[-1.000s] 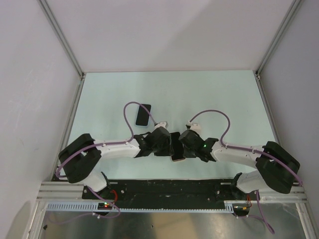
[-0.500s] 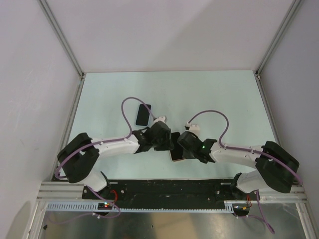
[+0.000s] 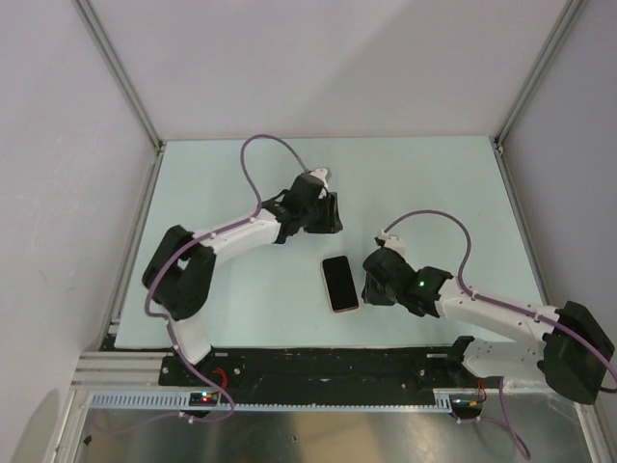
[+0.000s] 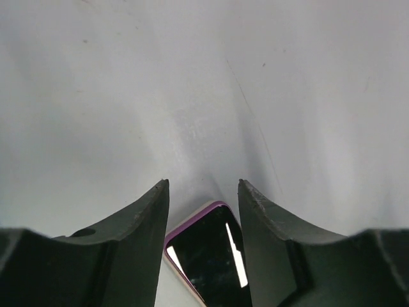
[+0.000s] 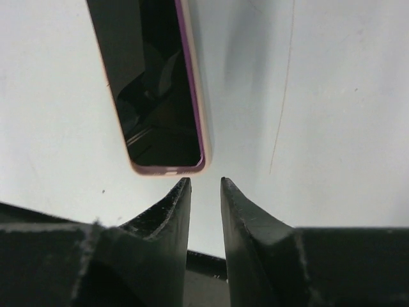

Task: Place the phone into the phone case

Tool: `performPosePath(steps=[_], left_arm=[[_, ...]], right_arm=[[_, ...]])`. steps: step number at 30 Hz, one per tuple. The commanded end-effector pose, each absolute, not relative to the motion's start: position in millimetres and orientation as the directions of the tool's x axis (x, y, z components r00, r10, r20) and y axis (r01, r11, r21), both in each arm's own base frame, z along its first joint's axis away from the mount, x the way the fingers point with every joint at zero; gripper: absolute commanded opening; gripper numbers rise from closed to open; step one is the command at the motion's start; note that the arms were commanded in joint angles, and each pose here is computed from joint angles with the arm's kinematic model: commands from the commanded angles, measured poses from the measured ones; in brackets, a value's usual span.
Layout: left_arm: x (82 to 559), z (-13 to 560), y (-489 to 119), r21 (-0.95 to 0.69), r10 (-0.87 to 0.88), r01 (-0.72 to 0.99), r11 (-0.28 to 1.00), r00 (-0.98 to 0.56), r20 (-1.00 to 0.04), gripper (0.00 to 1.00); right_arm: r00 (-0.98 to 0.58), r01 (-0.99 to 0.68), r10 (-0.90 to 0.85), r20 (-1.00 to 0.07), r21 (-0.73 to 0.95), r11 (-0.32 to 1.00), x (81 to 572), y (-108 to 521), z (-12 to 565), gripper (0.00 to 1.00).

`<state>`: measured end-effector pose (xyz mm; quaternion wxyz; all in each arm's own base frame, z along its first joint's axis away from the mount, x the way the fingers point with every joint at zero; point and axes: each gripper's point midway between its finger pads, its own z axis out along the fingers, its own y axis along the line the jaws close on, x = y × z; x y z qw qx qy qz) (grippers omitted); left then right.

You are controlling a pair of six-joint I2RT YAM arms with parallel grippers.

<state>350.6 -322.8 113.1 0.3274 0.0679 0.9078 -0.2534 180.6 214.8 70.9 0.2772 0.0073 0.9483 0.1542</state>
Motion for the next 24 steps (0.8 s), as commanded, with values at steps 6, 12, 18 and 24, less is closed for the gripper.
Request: performPosePath(steps=[6, 12, 18, 24], left_arm=[[344, 78, -340, -0.398, 0.104, 0.387, 0.832, -0.813, -0.573, 0.41], [327, 54, -331, -0.371, 0.127, 0.364, 0.854, -0.838, -0.531, 0.29], [308, 36, -322, -0.332, 0.124, 0.323, 0.886, -0.856, -0.502, 0.22], [293, 28, -313, -0.311, 0.104, 0.283, 0.907, -0.868, -0.485, 0.13]], right_arm=[[-0.893, -0.049, 0.127, -0.431, 0.375, 0.926, 141, 229, 61, 0.18], [-0.913, -0.033, 0.134, -0.386, 0.398, 0.917, 131, 243, 41, 0.12], [-0.903, -0.008, 0.170, -0.395, 0.409, 0.912, 139, 252, 29, 0.09], [-0.879, 0.055, 0.229, -0.418, 0.389, 0.920, 153, 247, 20, 0.08]])
